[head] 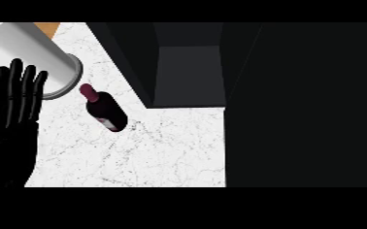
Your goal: Pick up the wine, place it into the cabinet and close the cabinet
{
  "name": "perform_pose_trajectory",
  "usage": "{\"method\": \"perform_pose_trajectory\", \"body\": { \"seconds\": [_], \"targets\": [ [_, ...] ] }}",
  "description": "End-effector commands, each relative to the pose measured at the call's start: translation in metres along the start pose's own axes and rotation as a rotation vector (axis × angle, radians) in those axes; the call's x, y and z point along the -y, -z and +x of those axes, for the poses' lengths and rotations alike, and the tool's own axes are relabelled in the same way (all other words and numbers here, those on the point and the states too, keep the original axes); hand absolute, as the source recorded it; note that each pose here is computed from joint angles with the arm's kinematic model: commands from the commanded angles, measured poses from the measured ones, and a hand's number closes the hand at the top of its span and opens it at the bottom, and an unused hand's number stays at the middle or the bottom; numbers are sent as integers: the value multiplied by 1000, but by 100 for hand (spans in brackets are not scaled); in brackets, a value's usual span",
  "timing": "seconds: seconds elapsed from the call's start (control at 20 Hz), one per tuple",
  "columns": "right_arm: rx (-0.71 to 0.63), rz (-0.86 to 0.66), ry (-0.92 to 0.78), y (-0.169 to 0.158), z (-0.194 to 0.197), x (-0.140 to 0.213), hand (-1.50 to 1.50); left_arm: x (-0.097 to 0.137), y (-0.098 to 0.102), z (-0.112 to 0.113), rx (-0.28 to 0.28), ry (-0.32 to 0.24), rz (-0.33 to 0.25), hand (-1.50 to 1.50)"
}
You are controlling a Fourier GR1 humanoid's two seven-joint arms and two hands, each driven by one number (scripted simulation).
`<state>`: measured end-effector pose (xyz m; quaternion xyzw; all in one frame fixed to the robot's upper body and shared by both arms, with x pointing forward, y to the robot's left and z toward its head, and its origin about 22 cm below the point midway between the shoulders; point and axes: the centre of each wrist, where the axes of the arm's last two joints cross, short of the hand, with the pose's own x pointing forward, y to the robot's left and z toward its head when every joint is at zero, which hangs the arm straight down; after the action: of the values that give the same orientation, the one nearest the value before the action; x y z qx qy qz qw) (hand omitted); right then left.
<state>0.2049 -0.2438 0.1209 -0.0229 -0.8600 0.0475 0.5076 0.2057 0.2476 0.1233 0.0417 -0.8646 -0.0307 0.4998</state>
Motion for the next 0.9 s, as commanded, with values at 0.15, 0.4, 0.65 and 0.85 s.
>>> {"method": "perform_pose_trajectory", "body": {
  "seconds": [0.15,0.4,0.65,0.85],
  "targets": [
    [17,9,40,-19,7,-2,-150,52,15,-17,-29,204,217,-150],
    [-103,240,172,-34,19,-24,-150,85,39,-34,-174,-2,411,-150],
    [-118,249,153,-31,34,-18,-150,154,56,-37,-173,-1,425,-150],
    [-115,228,147,-25,60,-25,-150,187,81,-24,-155,-14,431,-150]
  ]
}}
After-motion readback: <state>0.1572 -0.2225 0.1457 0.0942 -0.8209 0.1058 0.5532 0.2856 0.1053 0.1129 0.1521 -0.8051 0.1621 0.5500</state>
